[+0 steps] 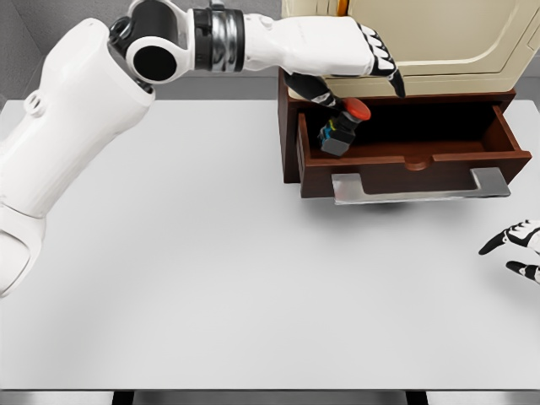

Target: Put the switch into the drawer with left arm, and close the drawer with right arm

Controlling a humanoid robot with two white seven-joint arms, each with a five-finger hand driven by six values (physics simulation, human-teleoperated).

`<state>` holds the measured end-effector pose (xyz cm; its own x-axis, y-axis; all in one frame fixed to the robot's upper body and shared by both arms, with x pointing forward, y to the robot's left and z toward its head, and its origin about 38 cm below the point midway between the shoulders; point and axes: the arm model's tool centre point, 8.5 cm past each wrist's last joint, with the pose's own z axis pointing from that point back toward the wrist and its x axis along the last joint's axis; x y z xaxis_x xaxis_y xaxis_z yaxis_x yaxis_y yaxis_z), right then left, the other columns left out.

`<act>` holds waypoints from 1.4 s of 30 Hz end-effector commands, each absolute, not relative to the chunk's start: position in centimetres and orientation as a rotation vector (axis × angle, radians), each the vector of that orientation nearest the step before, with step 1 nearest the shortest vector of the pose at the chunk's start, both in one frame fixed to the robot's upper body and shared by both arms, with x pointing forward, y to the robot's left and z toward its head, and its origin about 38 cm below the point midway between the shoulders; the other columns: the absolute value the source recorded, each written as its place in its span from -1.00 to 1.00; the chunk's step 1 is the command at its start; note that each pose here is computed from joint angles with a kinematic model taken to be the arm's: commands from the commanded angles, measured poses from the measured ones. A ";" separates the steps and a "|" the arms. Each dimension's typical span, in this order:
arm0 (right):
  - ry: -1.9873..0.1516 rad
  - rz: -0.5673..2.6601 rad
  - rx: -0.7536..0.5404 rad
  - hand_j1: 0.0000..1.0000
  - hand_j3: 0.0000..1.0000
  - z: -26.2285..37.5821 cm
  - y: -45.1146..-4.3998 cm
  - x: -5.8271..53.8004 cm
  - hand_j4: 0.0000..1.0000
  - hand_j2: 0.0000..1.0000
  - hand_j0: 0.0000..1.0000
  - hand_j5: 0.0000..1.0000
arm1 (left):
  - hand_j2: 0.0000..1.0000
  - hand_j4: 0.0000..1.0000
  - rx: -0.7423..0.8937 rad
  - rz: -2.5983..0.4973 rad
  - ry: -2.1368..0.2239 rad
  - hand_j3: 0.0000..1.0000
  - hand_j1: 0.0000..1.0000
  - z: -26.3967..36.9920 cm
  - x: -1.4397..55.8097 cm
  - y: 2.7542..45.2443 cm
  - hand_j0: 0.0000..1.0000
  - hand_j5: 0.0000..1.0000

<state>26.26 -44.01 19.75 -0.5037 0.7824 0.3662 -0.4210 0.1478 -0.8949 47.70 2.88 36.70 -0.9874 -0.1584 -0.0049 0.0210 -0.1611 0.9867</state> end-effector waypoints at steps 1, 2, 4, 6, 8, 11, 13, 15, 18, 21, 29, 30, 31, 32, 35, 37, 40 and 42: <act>-1.449 1.547 -0.372 0.19 0.19 19.9 -44.0 26.3 0.19 0.19 0.19 0.19 | 0.55 0.55 0.143 -2.301 -1.962 0.55 0.55 36.7 47.5 2.3 0.55 0.55; -1.449 1.547 -0.372 0.19 0.19 19.9 -44.0 26.3 0.19 0.19 0.19 0.19 | 0.55 0.55 0.140 -2.305 -1.958 0.55 0.55 36.5 47.4 2.2 0.55 0.55; -1.444 1.547 -0.367 0.19 0.19 19.7 -44.0 26.2 0.19 0.19 0.19 0.19 | 0.55 0.55 0.127 -2.310 -1.958 0.55 0.55 36.2 47.3 1.8 0.55 0.55; -1.441 1.545 -0.363 0.18 0.18 19.5 -44.0 26.1 0.18 0.18 0.18 0.18 | 0.55 0.55 0.152 -2.339 -1.943 0.55 0.55 35.8 47.2 1.1 0.55 0.55; -1.433 1.546 -0.348 0.18 0.18 19.1 -43.9 25.9 0.18 0.18 0.18 0.18 | 0.55 0.55 0.152 -2.339 -1.943 0.55 0.55 35.8 47.2 1.1 0.55 0.55; -1.430 1.552 -0.318 0.18 0.18 18.5 -43.4 25.9 0.18 0.18 0.18 0.18 | 0.55 0.55 0.150 -2.341 -1.942 0.55 0.55 35.7 47.1 1.0 0.55 0.55; -1.439 1.554 -0.324 0.18 0.18 18.7 -43.3 26.1 0.18 0.18 0.18 0.18 | 0.55 0.55 0.134 -2.362 -1.930 0.55 0.55 35.2 46.8 0.5 0.55 0.55; -1.444 1.555 -0.327 0.18 0.18 18.8 -43.2 26.2 0.18 0.18 0.18 0.18 | 0.55 0.55 0.111 -2.381 -1.907 0.55 0.55 34.2 46.6 0.0 0.55 0.55; -1.441 1.555 -0.323 0.18 0.18 18.7 -43.2 26.2 0.18 0.18 0.18 0.18 | 0.55 0.55 0.148 -2.416 -1.895 0.55 0.55 34.1 46.4 -0.5 0.55 0.55; -1.440 1.557 -0.323 0.18 0.18 18.8 -43.2 26.2 0.18 0.18 0.18 0.18 | 0.55 0.55 0.152 -2.416 -1.893 0.55 0.55 34.1 46.5 -0.4 0.55 0.55; -1.447 1.558 -0.330 0.18 0.18 19.0 -43.2 26.4 0.18 0.18 0.18 0.18 | 0.55 0.55 0.200 -2.402 -1.922 0.55 0.55 35.8 46.8 -0.1 0.55 0.55; -1.448 1.556 -0.330 0.18 0.18 19.0 -43.2 26.4 0.18 0.18 0.18 0.18 | 0.55 0.55 0.210 -2.407 -1.928 0.55 0.55 36.3 46.7 -0.1 0.55 0.55; -1.448 1.556 -0.330 0.18 0.18 19.0 -43.2 26.4 0.18 0.18 0.18 0.18 | 0.54 0.54 0.221 -2.415 -1.941 0.54 0.54 36.7 46.5 -0.2 0.54 0.54; -1.448 1.556 -0.330 0.18 0.18 19.0 -43.2 26.4 0.18 0.18 0.18 0.18 | 0.54 0.54 0.239 -2.427 -1.936 0.54 0.54 36.8 46.4 -0.3 0.54 0.54; -1.448 1.556 -0.330 0.18 0.18 19.0 -43.2 26.4 0.18 0.18 0.18 0.18 | 0.54 0.54 0.318 -2.428 -1.949 0.54 0.54 38.1 46.6 0.0 0.54 0.54; -1.447 1.556 -0.328 0.18 0.18 18.9 -43.2 26.3 0.18 0.18 0.18 0.18 | 0.54 0.54 0.326 -2.441 -1.984 0.54 0.54 38.8 45.8 -0.3 0.54 0.54; -1.462 1.557 -0.340 0.16 0.16 19.4 -43.1 26.7 0.16 0.16 0.16 0.16 | 0.55 0.55 0.337 -2.493 -2.097 0.55 0.55 40.5 42.6 -1.0 0.55 0.55; -1.479 1.560 -0.354 0.12 0.12 19.9 -43.0 27.2 0.12 0.12 0.12 0.12 | 0.56 0.56 0.318 -2.526 -2.182 0.56 0.56 41.4 40.1 -1.1 0.56 0.56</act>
